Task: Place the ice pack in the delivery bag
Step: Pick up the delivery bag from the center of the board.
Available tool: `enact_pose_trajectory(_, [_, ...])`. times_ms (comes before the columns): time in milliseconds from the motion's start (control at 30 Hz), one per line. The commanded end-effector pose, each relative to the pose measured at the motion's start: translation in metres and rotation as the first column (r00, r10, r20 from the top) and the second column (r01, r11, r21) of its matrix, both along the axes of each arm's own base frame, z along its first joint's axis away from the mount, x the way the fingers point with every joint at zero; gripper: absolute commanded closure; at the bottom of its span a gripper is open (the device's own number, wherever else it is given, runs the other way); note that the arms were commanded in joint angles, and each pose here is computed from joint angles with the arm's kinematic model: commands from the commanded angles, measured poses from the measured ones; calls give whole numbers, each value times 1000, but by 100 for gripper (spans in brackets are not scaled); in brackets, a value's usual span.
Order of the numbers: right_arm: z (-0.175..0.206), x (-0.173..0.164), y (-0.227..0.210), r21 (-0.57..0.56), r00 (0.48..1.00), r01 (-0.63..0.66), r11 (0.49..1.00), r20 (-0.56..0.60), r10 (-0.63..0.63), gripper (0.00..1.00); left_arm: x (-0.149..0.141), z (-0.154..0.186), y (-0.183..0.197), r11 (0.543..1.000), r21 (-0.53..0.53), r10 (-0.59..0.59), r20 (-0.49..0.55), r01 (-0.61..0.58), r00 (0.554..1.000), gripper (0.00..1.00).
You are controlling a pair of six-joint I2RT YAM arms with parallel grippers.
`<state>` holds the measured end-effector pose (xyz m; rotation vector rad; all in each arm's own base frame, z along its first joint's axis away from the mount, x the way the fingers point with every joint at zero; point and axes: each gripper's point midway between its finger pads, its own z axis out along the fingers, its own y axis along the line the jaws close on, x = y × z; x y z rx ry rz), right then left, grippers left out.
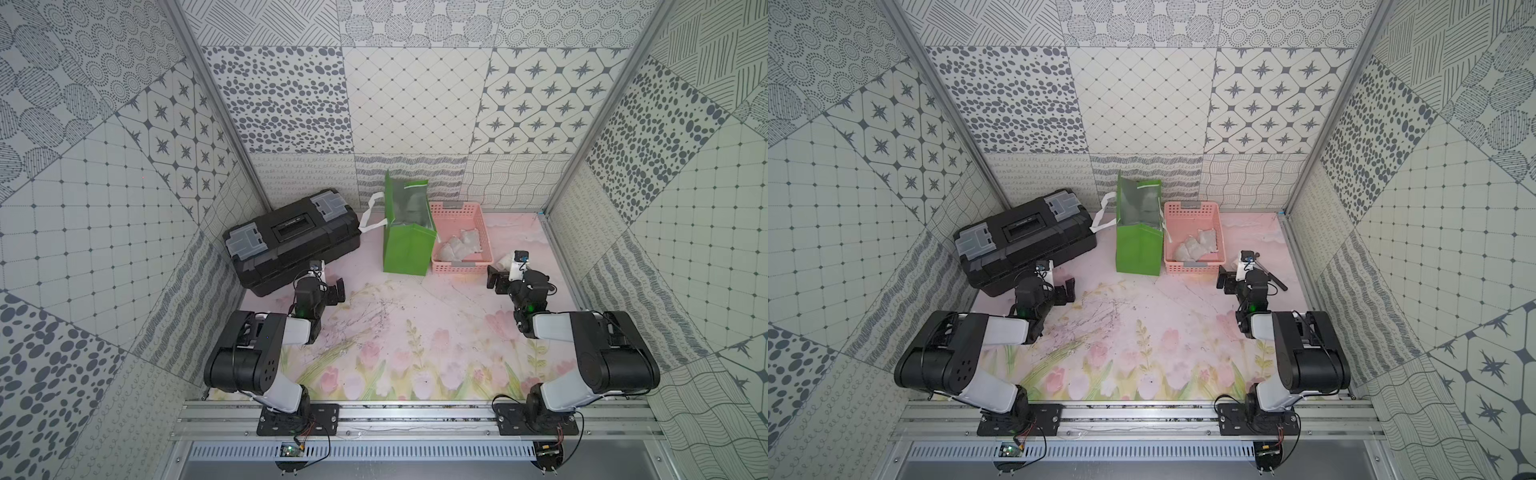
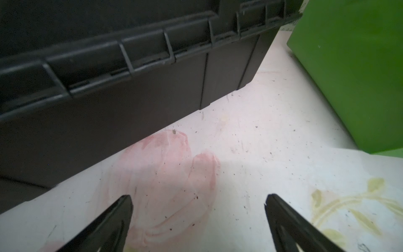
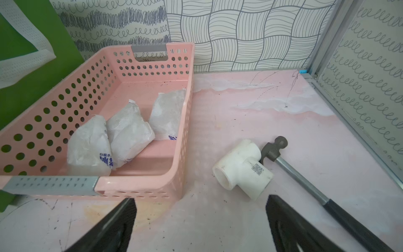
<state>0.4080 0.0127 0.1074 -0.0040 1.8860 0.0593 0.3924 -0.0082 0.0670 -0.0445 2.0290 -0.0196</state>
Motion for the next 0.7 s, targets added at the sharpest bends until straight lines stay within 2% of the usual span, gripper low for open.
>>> enact_pose_trajectory(0, [-3,-1,0,-5,1000,-6,1000,3,6,2,6,11,-2,1000,-18,-9,43,10,999,0])
enact_pose_trajectory(367, [-3,-2,0,-1,1000,-5,1000,2,5,2,6,11,-1,1000,-17,-8,43,9,999,0])
enact_pose_trajectory(433, [3,-1,-6,6,999,28,1000,17,-29,2,7,17,-3,1000,-10,-16,52,16,999,0])
enact_pose_trajectory(567, [29,-8,-19,-26,995,93,995,-41,-94,2,-5,59,-4,999,-26,24,9,-24,1000,0])
enact_pose_trajectory(667, [53,-22,-27,-37,991,129,991,-39,-130,2,-24,110,-15,987,-152,55,7,-54,998,0])
